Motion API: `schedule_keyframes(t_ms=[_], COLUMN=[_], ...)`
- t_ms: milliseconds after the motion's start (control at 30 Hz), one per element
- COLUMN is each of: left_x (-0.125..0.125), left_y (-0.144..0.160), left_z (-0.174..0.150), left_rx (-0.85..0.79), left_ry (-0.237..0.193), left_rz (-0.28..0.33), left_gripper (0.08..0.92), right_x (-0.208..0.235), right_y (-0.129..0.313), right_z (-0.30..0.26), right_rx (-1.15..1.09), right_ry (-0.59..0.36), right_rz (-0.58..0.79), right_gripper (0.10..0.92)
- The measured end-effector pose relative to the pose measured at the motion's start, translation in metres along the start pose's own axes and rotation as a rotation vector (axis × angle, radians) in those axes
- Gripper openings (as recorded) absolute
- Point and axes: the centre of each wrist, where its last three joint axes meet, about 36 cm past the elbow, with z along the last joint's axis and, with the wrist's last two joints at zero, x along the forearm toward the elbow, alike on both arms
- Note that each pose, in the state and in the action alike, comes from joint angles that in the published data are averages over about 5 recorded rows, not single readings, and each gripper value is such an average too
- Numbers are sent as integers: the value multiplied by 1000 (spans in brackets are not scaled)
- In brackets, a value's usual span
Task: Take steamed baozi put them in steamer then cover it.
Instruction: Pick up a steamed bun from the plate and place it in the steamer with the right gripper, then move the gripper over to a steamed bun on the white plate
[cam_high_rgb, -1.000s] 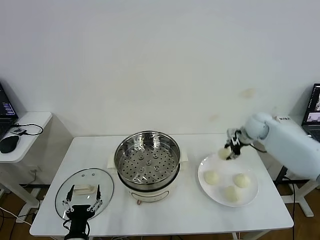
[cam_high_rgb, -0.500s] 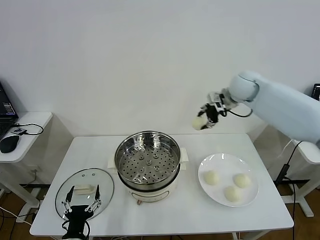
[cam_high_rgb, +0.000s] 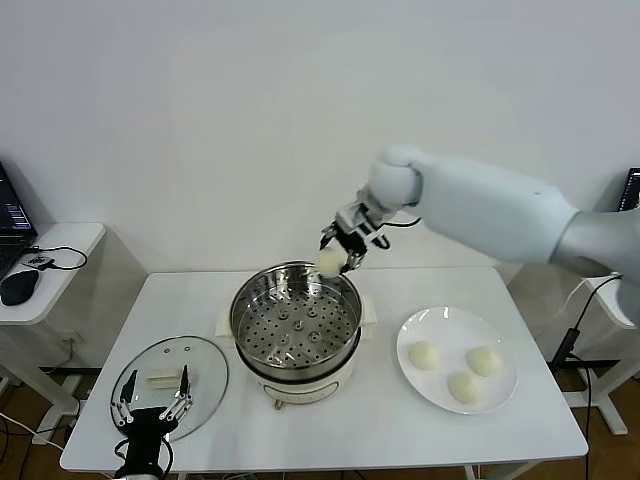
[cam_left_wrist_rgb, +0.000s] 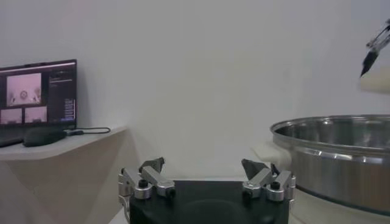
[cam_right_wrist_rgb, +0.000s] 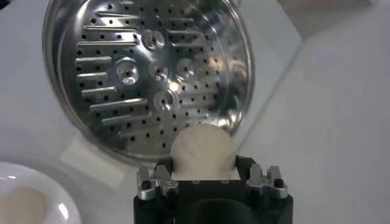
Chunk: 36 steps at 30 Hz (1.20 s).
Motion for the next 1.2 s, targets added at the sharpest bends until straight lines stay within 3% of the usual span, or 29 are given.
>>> schedule_keyframes(t_ms=[667,1000,1200], left_x=[-6,-7,-7], left_y=[7,4,0], left_z=[6,7,6], left_rx=[-5,1,3], left_ry=[-9,-15,-18], left_rz=[-16,-15,-7], left_gripper=[823,823,823], right_x=[-77,-85,-61], right_y=[-27,-36,-40], right_z=[-21,-19,-19], right_rx=[282,314,250], right_ry=[-15,-8,-13], right_rz=[-31,-27,-5], right_gripper=[639,811,822])
